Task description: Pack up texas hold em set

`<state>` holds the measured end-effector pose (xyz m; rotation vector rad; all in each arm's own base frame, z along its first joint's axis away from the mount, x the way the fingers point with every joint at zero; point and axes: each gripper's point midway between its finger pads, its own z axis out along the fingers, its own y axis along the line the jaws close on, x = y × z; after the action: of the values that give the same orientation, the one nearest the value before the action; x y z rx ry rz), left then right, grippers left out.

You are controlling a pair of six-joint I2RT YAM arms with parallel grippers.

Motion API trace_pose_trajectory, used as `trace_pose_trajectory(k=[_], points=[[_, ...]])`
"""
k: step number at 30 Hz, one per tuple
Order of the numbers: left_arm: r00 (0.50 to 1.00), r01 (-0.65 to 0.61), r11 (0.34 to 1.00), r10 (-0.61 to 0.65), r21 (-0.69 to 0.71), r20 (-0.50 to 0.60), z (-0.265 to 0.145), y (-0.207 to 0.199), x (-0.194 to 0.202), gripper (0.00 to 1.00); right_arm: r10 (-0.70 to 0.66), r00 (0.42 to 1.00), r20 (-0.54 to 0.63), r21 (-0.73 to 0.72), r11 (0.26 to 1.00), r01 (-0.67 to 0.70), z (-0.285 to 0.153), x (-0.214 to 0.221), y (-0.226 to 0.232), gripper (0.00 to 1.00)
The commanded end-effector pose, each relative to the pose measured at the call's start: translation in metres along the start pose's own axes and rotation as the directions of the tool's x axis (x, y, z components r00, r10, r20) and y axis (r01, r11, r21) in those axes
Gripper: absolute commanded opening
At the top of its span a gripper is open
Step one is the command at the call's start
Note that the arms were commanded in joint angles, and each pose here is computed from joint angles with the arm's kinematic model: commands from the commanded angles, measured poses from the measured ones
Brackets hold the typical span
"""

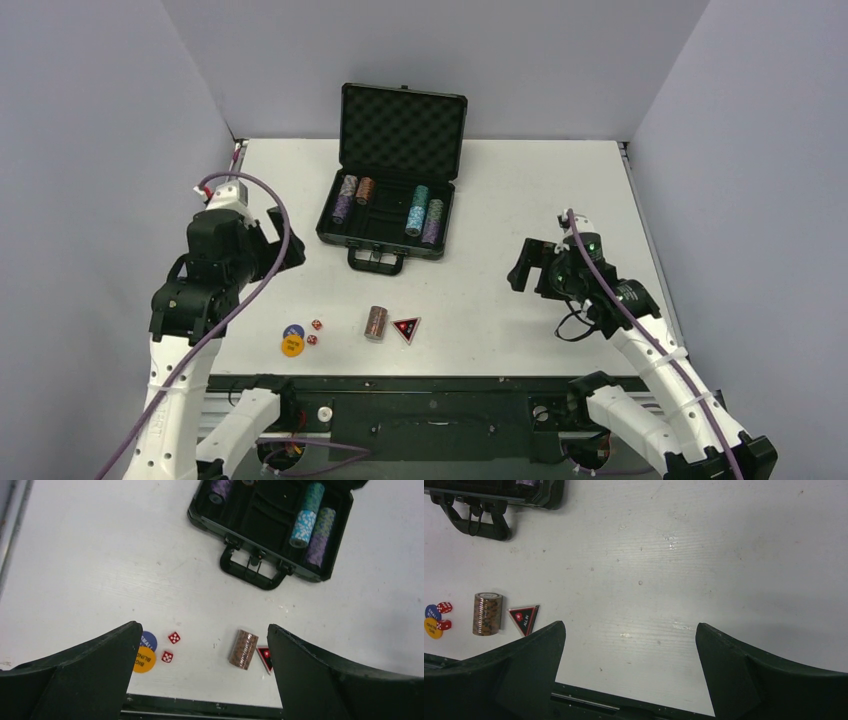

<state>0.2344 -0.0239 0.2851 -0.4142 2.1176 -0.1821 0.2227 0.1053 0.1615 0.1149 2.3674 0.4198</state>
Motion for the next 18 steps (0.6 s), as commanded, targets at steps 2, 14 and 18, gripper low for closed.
trace_pose_trajectory(k=[2,14,18], points=[[0.989,-0.078,0.987,0.094,0.142,-0.112,-0.025,-0.019,0.028,0.92,0.032,0.997,0.072,-0.062,0.998,-0.028,0.0,-0.025,0.021,0.99],[0.932,-0.156,0.968,0.211,0.199,-0.294,-0.007,-0.039,0.084,0.8,0.049,0.998,0.046,-0.091,0.995,-0.045,0.006,-0.02,0.035,0.98],[0.913,-0.192,0.971,0.23,0.143,-0.336,0.002,-0.042,0.102,0.79,0.038,0.999,0.008,-0.085,0.996,-0.037,0.01,-0.012,0.036,0.96]])
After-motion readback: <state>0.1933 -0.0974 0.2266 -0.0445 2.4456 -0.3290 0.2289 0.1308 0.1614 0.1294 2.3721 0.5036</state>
